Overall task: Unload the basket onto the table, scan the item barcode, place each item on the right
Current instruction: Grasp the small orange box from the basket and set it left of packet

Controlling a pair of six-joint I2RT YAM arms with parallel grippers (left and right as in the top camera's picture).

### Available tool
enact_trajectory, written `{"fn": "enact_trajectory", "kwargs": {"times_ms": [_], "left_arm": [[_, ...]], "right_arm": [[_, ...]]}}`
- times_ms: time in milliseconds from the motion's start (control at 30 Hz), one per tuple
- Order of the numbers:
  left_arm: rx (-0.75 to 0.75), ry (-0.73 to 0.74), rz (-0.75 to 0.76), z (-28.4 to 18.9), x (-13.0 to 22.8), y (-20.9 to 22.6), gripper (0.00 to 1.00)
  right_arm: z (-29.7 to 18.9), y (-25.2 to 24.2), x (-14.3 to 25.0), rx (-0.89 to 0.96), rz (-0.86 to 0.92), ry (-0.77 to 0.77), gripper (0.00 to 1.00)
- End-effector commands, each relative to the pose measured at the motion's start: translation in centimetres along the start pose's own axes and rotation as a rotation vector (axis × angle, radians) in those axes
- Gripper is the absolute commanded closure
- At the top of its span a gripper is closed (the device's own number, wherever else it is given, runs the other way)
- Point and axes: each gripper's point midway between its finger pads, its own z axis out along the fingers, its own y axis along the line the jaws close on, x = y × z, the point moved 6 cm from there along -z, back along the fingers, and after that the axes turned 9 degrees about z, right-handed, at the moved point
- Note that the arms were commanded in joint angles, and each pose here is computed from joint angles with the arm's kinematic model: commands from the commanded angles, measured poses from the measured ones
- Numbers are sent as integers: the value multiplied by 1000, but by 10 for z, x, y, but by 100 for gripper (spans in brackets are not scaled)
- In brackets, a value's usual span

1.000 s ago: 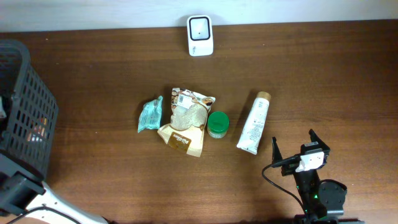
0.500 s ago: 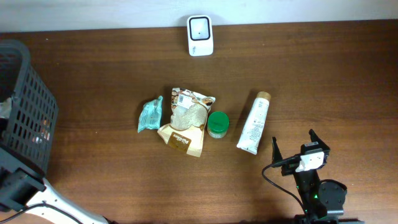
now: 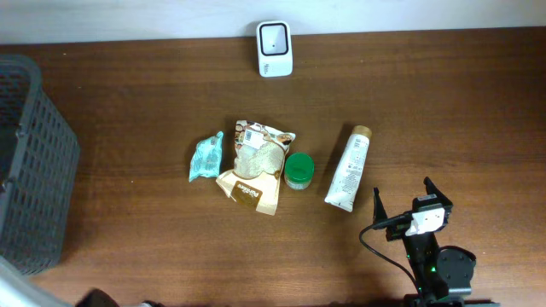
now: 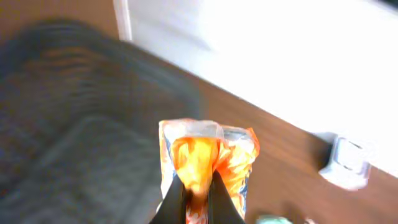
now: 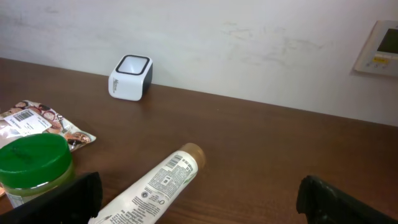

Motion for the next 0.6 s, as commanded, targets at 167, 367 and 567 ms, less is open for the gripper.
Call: {"fn": "enact_trajectory", "kwargs": {"times_ms": [167,367,567], "left_arm": [[347,362,253,92,78,-172,100],[227,666,378,181,200,-210,100],[34,760,421,219,251,-180,100]], "right_arm": [[0,1,2,-1,1,5,2],[0,1,2,0,1,4,2],[0,1,2,0,1,5,2]]}}
